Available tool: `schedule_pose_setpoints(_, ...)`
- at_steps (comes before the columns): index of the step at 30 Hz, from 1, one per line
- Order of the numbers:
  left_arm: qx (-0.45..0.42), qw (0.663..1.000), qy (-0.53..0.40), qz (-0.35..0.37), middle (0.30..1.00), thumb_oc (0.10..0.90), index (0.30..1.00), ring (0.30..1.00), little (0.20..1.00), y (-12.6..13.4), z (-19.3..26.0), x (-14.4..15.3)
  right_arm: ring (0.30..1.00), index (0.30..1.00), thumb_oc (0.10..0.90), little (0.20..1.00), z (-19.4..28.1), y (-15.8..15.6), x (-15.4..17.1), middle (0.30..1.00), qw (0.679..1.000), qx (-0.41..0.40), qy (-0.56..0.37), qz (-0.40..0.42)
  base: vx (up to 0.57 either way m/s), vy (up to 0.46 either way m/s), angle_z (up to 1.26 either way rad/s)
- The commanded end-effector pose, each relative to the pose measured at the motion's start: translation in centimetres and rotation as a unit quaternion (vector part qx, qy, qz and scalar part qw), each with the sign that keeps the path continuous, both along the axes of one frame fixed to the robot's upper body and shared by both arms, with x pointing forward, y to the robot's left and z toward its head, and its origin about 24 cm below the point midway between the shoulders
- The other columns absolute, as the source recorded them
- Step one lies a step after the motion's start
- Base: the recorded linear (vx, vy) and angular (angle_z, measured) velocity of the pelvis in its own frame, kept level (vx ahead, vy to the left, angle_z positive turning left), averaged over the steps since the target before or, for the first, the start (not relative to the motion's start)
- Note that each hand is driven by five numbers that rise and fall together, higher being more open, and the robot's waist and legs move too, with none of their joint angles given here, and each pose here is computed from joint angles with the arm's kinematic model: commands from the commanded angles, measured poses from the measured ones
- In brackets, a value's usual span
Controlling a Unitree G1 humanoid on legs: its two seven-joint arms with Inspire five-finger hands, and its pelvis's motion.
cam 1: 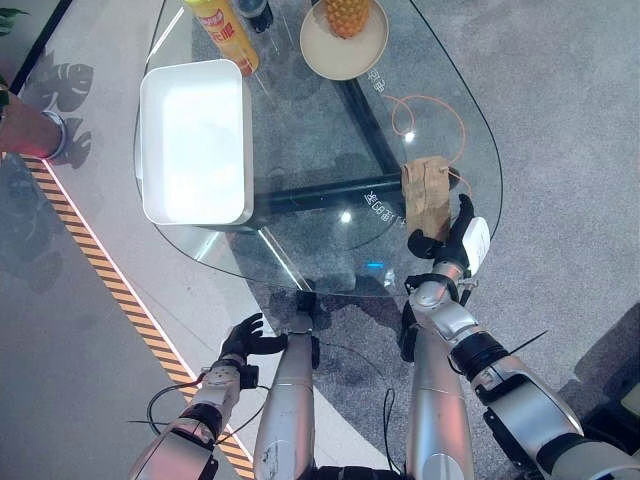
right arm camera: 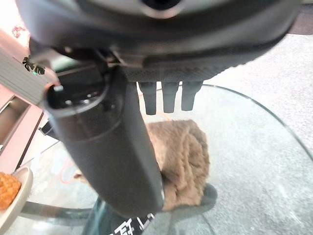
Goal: Wipe the table with a cloth and put it in the basket.
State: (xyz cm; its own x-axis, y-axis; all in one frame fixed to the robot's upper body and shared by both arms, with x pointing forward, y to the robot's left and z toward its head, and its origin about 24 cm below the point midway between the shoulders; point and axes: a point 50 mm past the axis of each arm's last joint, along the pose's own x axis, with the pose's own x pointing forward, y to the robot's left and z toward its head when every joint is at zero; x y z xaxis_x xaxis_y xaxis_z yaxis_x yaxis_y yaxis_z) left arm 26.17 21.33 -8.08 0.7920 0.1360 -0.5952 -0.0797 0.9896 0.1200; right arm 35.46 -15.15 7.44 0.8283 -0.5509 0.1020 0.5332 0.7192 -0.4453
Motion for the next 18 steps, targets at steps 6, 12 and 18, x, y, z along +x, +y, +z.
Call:
schedule_pose_setpoints(6,-0.003,1.0,0.012,0.001,0.9,0.8,0.9,0.9,0.9,-0.79,-0.69,-0.62,0.9,0.9,0.8,0.9,1.82,0.6,1.11,0.9,0.999,-0.025,-0.018,0.014,0.0,0.0,0.0)
schedule_pose_setpoints(12,-0.007,1.0,0.01,0.0,0.9,0.8,0.9,0.9,0.9,-0.86,-0.65,-0.55,0.9,0.9,0.8,0.9,1.56,0.27,1.41,0.9,0.999,-0.039,0.007,0.016,0.0,0.0,0.0)
schedule_pose_setpoints(18,-0.007,1.0,0.012,-0.002,0.9,0.8,0.9,0.9,0.9,-1.07,-0.72,-0.61,0.9,0.9,0.8,0.9,1.74,0.43,1.7,0.9,0.998,-0.047,0.02,0.026,0.0,0.0,0.0)
